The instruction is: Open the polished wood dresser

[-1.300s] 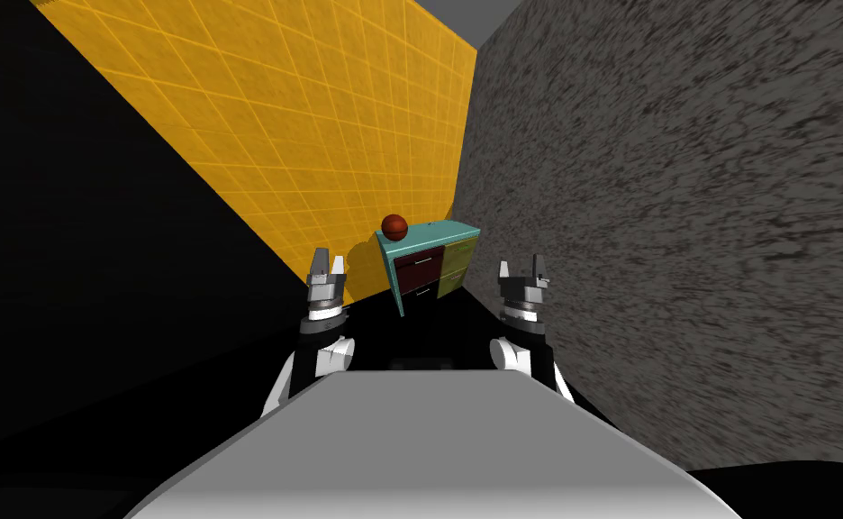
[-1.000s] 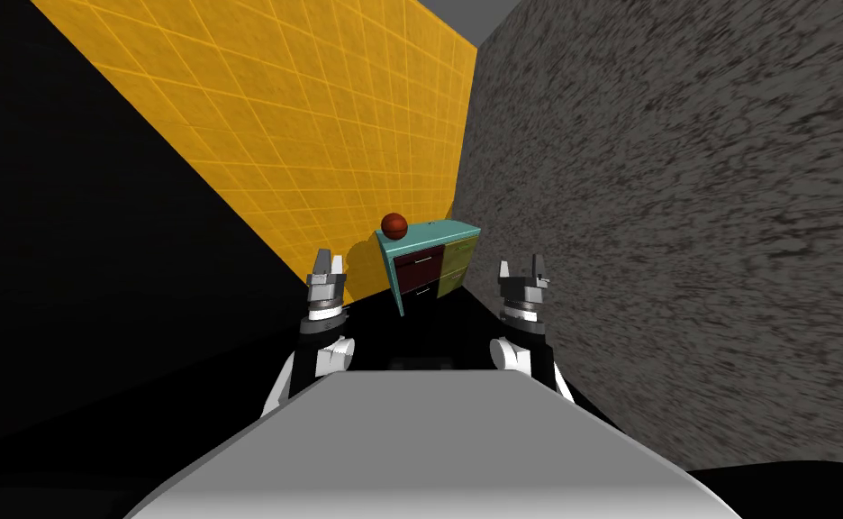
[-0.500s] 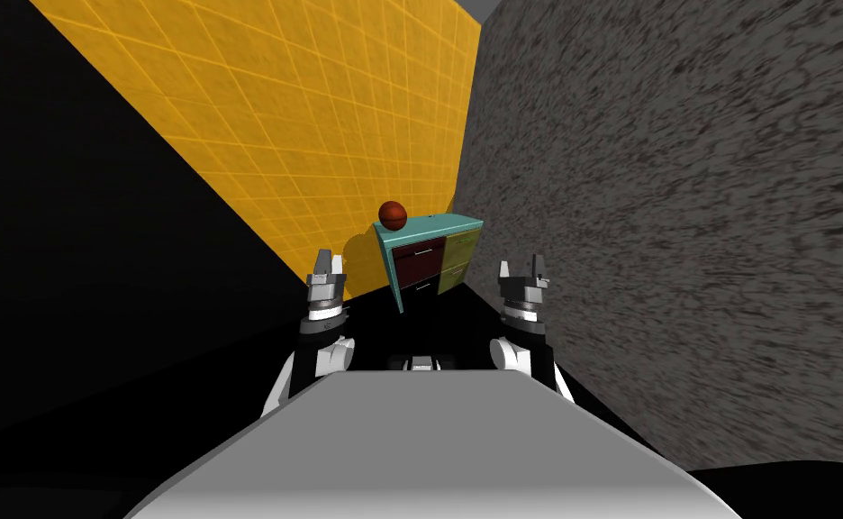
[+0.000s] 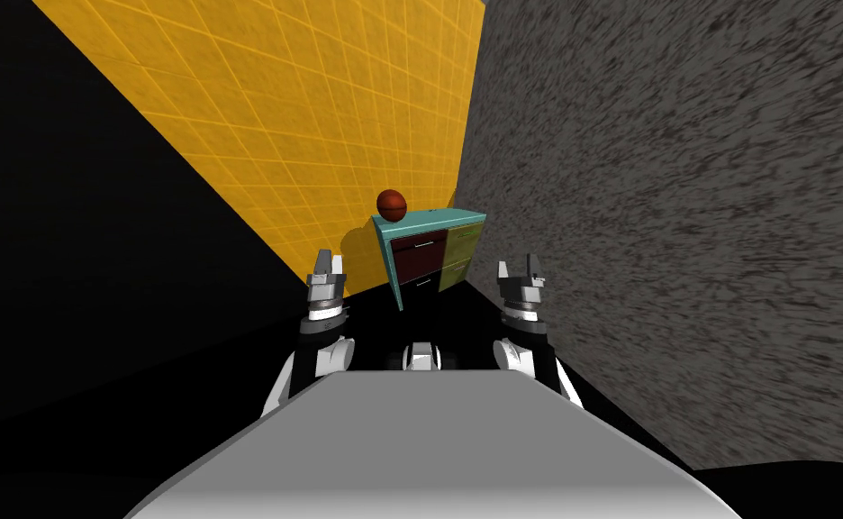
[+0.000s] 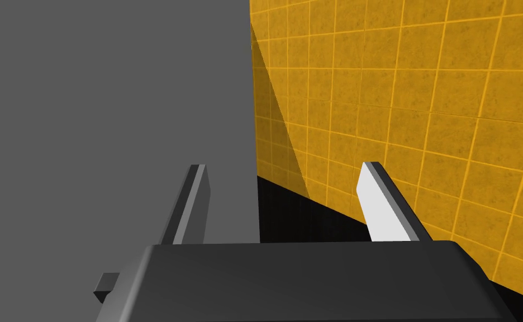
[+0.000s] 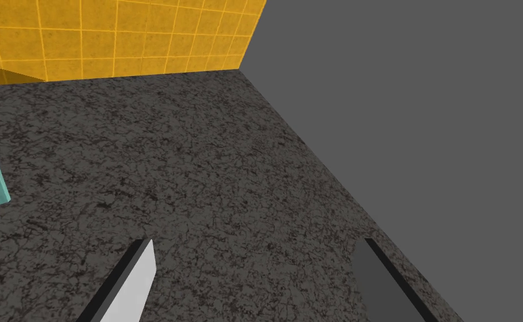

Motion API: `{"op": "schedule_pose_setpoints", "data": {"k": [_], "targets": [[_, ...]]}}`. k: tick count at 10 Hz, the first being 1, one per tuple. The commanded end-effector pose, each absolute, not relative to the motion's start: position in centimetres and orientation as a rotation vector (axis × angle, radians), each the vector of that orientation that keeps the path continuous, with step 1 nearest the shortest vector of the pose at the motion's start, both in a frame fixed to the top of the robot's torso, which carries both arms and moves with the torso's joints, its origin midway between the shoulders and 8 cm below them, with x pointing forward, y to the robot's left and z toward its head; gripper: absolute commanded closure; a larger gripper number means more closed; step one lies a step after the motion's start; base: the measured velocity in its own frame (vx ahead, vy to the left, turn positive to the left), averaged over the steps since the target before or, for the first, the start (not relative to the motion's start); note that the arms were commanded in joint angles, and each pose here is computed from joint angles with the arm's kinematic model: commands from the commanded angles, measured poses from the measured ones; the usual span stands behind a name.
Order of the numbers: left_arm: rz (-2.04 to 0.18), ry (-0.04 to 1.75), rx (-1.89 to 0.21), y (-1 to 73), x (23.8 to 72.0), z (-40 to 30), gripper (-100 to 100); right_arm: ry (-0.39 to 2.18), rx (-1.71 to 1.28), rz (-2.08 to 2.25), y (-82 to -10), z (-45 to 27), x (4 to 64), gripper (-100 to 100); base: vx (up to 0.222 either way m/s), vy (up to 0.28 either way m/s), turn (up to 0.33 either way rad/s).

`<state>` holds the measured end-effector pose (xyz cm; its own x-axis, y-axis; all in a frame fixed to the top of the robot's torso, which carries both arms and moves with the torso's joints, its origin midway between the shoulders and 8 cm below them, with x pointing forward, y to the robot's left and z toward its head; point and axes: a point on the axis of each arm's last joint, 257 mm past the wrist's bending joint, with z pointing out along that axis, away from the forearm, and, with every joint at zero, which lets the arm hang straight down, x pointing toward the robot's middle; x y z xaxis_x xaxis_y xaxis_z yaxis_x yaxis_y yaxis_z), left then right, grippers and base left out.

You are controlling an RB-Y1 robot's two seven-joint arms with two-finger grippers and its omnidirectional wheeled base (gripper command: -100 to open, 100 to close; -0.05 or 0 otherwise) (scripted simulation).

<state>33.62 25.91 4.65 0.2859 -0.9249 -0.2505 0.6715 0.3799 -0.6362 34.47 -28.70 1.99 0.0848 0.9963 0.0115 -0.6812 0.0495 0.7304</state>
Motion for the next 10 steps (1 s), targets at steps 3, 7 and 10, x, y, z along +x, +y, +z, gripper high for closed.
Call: {"op": "schedule_pose_setpoints", "data": {"k": [3,7,10], "targets": [[-1.117,0.654,-0.455,25.9,33.6,4.7,0,0.719,0.55,1.264,-27.5,1.2,35.0,-100,0.052,0.023,0.018],[-1.117,0.654,-0.455,25.9,33.6,4.7,0,0.786,0.469,1.155,-26.8,0.6,35.3,-100,0.038,0.014,0.014],[-1.117,0.654,-0.455,25.9,33.6,4.7,0,0.846,0.384,1.043,-26.1,-0.2,35.7,-100,0.049,0.017,0.018]]}}
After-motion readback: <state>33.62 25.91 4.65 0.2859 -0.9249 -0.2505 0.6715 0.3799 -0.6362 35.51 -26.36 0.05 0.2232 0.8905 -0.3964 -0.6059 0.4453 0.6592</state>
